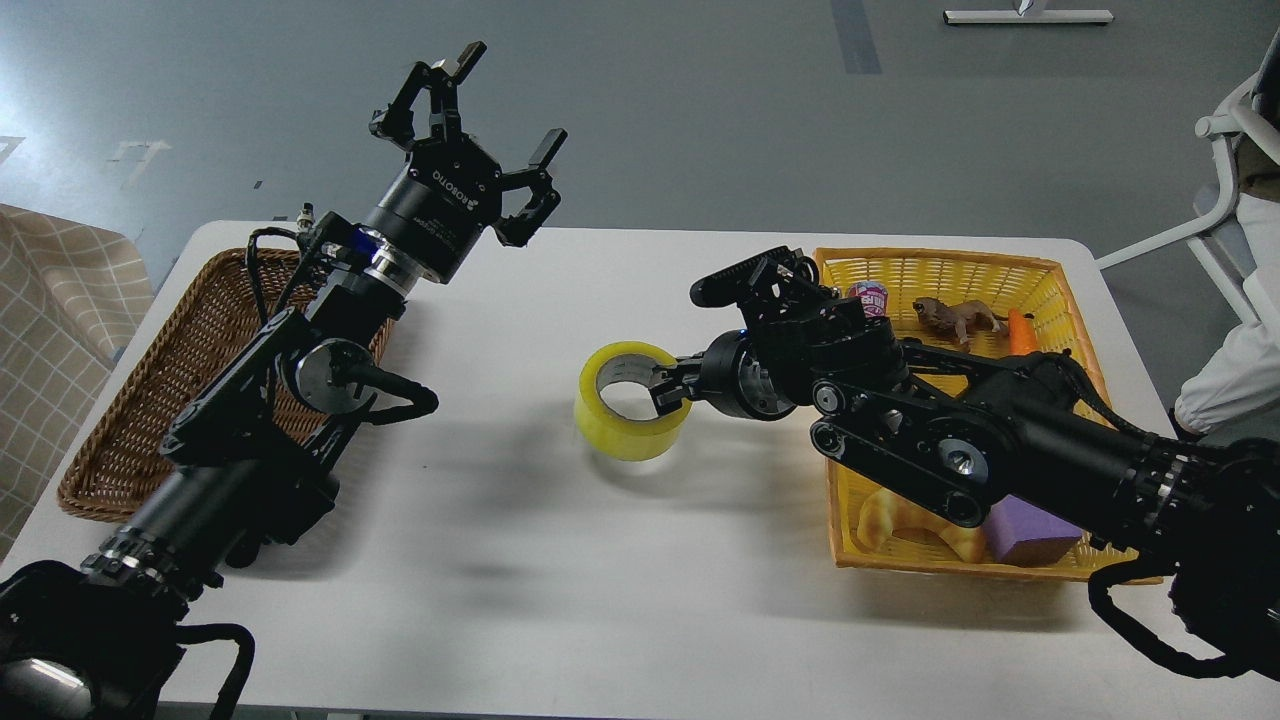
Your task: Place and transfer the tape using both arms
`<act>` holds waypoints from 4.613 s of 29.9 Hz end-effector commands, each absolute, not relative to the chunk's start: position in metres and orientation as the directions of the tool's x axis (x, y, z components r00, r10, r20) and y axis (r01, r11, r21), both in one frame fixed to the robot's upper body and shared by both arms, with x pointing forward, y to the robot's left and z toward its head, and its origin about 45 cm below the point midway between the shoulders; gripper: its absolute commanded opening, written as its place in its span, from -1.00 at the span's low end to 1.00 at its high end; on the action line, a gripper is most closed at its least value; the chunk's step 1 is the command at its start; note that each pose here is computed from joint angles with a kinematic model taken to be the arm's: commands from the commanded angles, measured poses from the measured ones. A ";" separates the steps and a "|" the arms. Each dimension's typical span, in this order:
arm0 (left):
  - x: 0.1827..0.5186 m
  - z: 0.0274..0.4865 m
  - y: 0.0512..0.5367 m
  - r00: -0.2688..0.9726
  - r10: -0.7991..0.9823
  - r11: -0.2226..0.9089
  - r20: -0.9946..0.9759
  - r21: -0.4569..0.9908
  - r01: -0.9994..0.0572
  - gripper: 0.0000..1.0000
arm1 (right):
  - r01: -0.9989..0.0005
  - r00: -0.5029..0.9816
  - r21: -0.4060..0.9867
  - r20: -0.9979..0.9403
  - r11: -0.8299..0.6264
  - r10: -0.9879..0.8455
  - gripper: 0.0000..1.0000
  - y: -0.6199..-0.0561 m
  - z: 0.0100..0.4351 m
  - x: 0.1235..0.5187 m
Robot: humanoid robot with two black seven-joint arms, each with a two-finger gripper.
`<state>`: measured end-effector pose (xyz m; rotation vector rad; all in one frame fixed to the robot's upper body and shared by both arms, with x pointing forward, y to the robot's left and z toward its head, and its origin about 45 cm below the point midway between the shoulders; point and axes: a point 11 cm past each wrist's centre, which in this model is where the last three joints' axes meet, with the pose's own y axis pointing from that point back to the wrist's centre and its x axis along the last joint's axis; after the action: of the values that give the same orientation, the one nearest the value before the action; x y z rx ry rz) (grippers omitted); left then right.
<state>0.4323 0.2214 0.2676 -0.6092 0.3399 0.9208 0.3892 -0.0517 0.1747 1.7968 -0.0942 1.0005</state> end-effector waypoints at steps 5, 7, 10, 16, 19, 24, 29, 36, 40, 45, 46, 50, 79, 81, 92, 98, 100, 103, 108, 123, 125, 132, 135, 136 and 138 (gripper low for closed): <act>0.432 0.267 0.220 0.569 0.635 0.456 -0.522 -0.342 -0.822 0.96 | -0.483 0.668 0.752 0.648 -0.449 0.366 -1.00 -0.048 0.165 0.390; 0.432 0.267 0.220 0.570 0.634 0.456 -0.523 -0.342 -0.821 0.96 | -0.488 0.674 0.757 0.643 -0.435 0.363 -1.00 -0.052 0.163 0.393; 0.432 0.266 0.220 0.569 0.634 0.456 -0.524 -0.341 -0.822 0.96 | -0.495 0.681 0.761 0.639 -0.419 0.358 -1.00 -0.057 0.160 0.396; 0.431 0.266 0.220 0.570 0.633 0.456 -0.524 -0.342 -0.821 0.96 | -0.484 0.681 0.777 0.623 -0.402 0.384 -1.00 -0.060 0.152 0.392; 0.432 0.267 0.220 0.570 0.634 0.456 -0.523 -0.342 -0.821 0.96 | -0.480 0.678 0.783 0.617 -0.395 0.399 -1.00 -0.060 0.149 0.390; 0.432 0.267 0.218 0.572 0.630 0.457 -0.525 -0.345 -0.820 0.96 | -0.477 0.679 0.787 0.613 -0.392 0.404 -1.00 -0.061 0.147 0.389; 0.432 0.268 0.218 0.573 0.630 0.457 -0.524 -0.346 -0.819 0.96 | -0.480 0.677 0.785 0.616 -0.393 0.404 -0.95 -0.061 0.149 0.390; 0.433 0.269 0.217 0.575 0.629 0.458 -0.523 -0.348 -0.818 0.96 | -0.485 0.674 0.774 0.627 -0.406 0.391 0.90 -0.057 0.156 0.393; 0.432 0.268 0.217 0.575 0.629 0.459 -0.523 -0.346 -0.818 0.96 | -0.482 0.676 0.773 0.628 -0.413 0.386 0.96 -0.056 0.157 0.392; 0.432 0.268 0.217 0.574 0.629 0.458 -0.524 -0.347 -0.818 0.96 | -0.535 0.678 0.722 0.677 -0.439 0.288 0.99 -0.065 0.185 0.413; 0.432 0.268 0.217 0.574 0.629 0.458 -0.524 -0.347 -0.818 0.96 | -0.557 0.673 0.703 0.694 -0.443 0.255 0.99 -0.071 0.197 0.421; 0.432 0.268 0.218 0.574 0.632 0.458 -0.521 -0.346 -0.819 0.96 | -0.609 0.649 0.644 0.740 -0.463 0.176 0.99 -0.092 0.227 0.435; 0.433 0.269 0.225 0.570 0.646 0.456 -0.508 -0.341 -0.822 0.96 | -0.812 0.577 0.257 0.491 -0.525 -0.652 0.99 -0.275 0.331 0.436; 0.433 0.269 0.225 0.570 0.646 0.457 -0.508 -0.340 -0.822 0.96 | -0.816 0.573 0.235 0.448 -0.528 -0.687 0.99 -0.279 0.332 0.437; 0.433 0.269 0.225 0.571 0.645 0.459 -0.507 -0.340 -0.821 0.96 | -0.831 0.546 0.058 -0.099 -0.553 -0.832 1.00 -0.313 0.329 0.441; 0.433 0.270 0.226 0.570 0.649 0.459 -0.503 -0.339 -0.822 0.96 | -0.854 0.508 -0.033 -0.276 -0.520 -0.816 1.00 -0.329 0.334 0.444; 0.433 0.270 0.226 0.570 0.650 0.459 -0.502 -0.338 -0.821 0.96 | -0.855 0.504 -0.060 -0.331 -0.515 -0.798 1.00 -0.329 0.335 0.445; 0.433 0.270 0.226 0.571 0.651 0.460 -0.501 -0.338 -0.821 0.96 | -0.847 0.507 -0.103 -0.447 -0.521 -0.737 1.00 -0.318 0.328 0.448; 0.433 0.270 0.227 0.572 0.652 0.461 -0.498 -0.338 -0.820 0.96 | -0.828 0.525 -0.149 -0.544 -0.540 -0.655 1.00 -0.290 0.317 0.451; 0.435 0.276 0.245 0.569 0.707 0.474 -0.420 -0.316 -0.822 0.96 | -0.798 0.548 -0.229 -0.662 -0.558 -0.512 1.00 -0.239 0.304 0.449; 0.434 0.275 0.243 0.578 0.717 0.490 -0.389 -0.308 -0.816 0.96 | -0.794 0.548 -0.246 -0.684 -0.555 -0.481 1.00 -0.235 0.304 0.449; 0.435 0.277 0.233 0.609 0.743 0.544 -0.275 -0.281 -0.791 0.96 | -0.791 0.549 -0.256 -0.698 -0.555 -0.461 1.00 -0.229 0.303 0.448; 0.436 0.280 0.229 0.625 0.756 0.574 -0.196 -0.260 -0.776 0.96 | -0.790 0.552 -0.264 -0.697 -0.553 -0.457 1.00 -0.230 0.304 0.447; 0.436 0.279 0.228 0.627 0.758 0.581 -0.178 -0.252 -0.774 0.96 | -0.792 0.549 -0.264 -0.701 -0.550 -0.455 1.00 -0.231 0.303 0.446; 0.436 0.282 0.222 0.642 0.759 0.609 -0.105 -0.233 -0.758 0.96 | -0.800 0.535 -0.260 -0.716 -0.540 -0.449 1.00 -0.235 0.298 0.444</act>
<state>0.4357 0.2282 0.2797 -0.3304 0.0600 0.8959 0.4465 -0.2310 0.3028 3.2377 -1.4628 -1.1352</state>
